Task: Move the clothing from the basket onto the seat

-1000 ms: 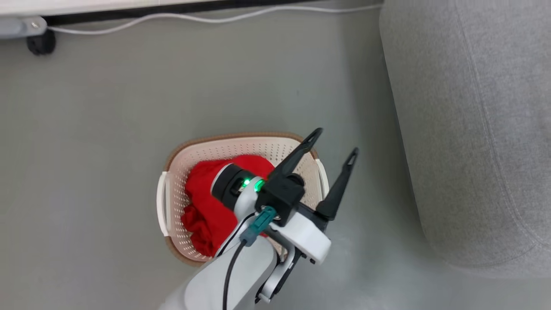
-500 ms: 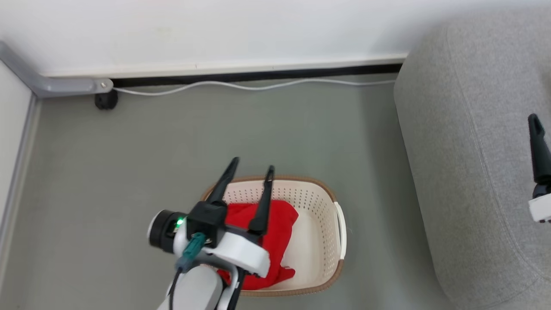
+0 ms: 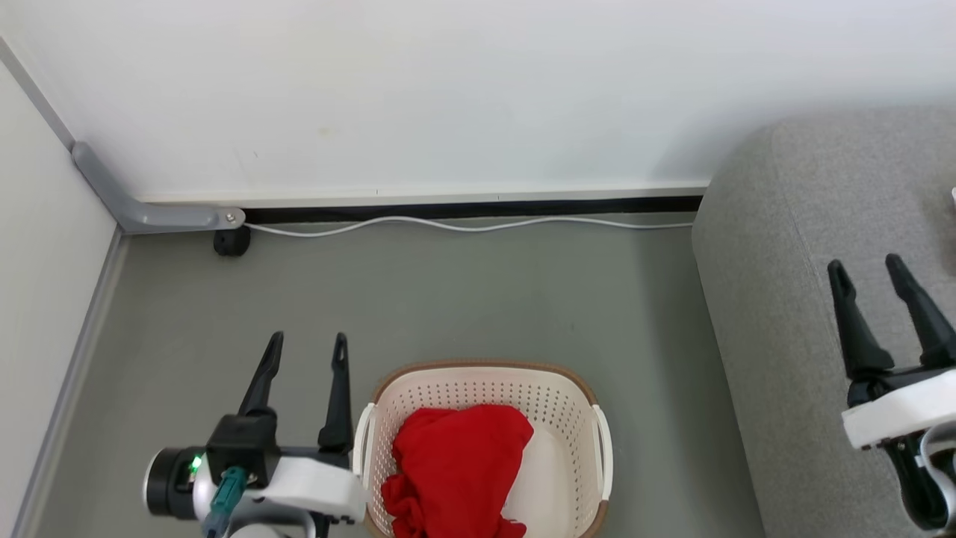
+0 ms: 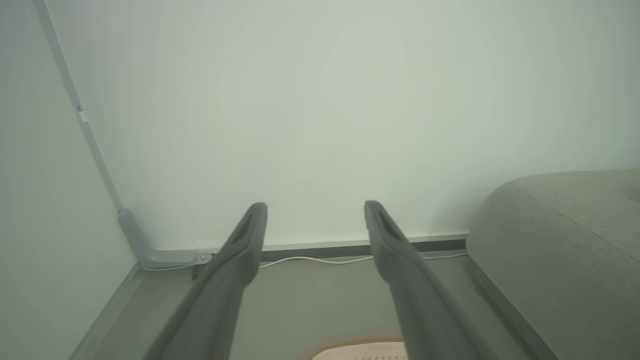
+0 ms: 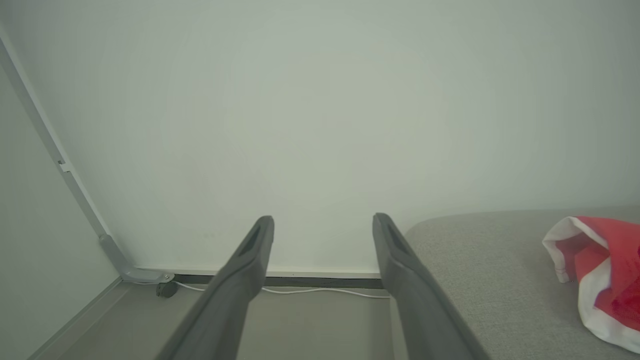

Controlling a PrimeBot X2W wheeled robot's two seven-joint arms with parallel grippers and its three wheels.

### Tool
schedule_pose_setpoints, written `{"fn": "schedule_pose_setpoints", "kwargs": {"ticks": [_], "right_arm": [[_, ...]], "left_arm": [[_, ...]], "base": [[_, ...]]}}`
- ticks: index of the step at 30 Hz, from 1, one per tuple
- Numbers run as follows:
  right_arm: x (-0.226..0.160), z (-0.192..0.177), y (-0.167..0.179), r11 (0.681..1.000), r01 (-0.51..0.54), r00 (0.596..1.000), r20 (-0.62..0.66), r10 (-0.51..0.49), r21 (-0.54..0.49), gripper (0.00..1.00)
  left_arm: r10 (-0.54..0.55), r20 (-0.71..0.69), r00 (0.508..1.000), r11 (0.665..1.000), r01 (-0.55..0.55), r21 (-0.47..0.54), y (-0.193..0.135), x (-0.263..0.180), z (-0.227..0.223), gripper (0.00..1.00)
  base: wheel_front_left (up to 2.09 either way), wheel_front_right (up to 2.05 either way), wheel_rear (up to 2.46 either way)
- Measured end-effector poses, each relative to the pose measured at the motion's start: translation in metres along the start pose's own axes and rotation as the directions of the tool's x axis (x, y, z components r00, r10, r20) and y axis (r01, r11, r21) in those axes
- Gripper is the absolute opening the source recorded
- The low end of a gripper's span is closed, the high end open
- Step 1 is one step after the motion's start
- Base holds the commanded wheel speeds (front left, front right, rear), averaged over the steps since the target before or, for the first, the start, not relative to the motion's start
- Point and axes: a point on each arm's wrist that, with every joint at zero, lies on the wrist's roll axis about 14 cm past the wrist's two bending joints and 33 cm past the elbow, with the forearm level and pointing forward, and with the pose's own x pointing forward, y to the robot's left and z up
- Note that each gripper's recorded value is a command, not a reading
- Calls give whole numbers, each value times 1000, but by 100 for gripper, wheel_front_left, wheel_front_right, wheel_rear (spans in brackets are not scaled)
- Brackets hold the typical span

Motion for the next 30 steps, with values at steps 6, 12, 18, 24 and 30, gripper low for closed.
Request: {"fn": "schedule_pose_setpoints", "kwargs": {"ticks": [6, 12, 18, 24, 30], "right_arm": [[-13, -4, 13, 1000, -15, 1000, -1, 15, 8, 100], [-29, -10, 20, 1000, -7, 1000, -12, 7, 29, 100], [-38, -16, 19, 999, 17, 1000, -20, -16, 47, 100], [-42, -19, 19, 999, 20, 999, -31, -19, 34, 100], [-43, -20, 16, 999, 27, 999, -34, -26, 34, 100]], "left_arm": [[26, -13, 1000, 999, -26, 22, 15, -17, -4, 100], [74, -42, 996, 996, -72, 49, 31, -36, -13, 100], [112, -52, 992, 993, -109, 52, 40, -47, -16, 100], [129, -67, 989, 991, -127, 40, 41, -51, -20, 100], [116, -71, 991, 993, -114, 24, 32, -50, -21, 100]], "base": [[0, 0, 0], [0, 0, 0], [0, 0, 0], [0, 0, 0], [0, 0, 0]]}}
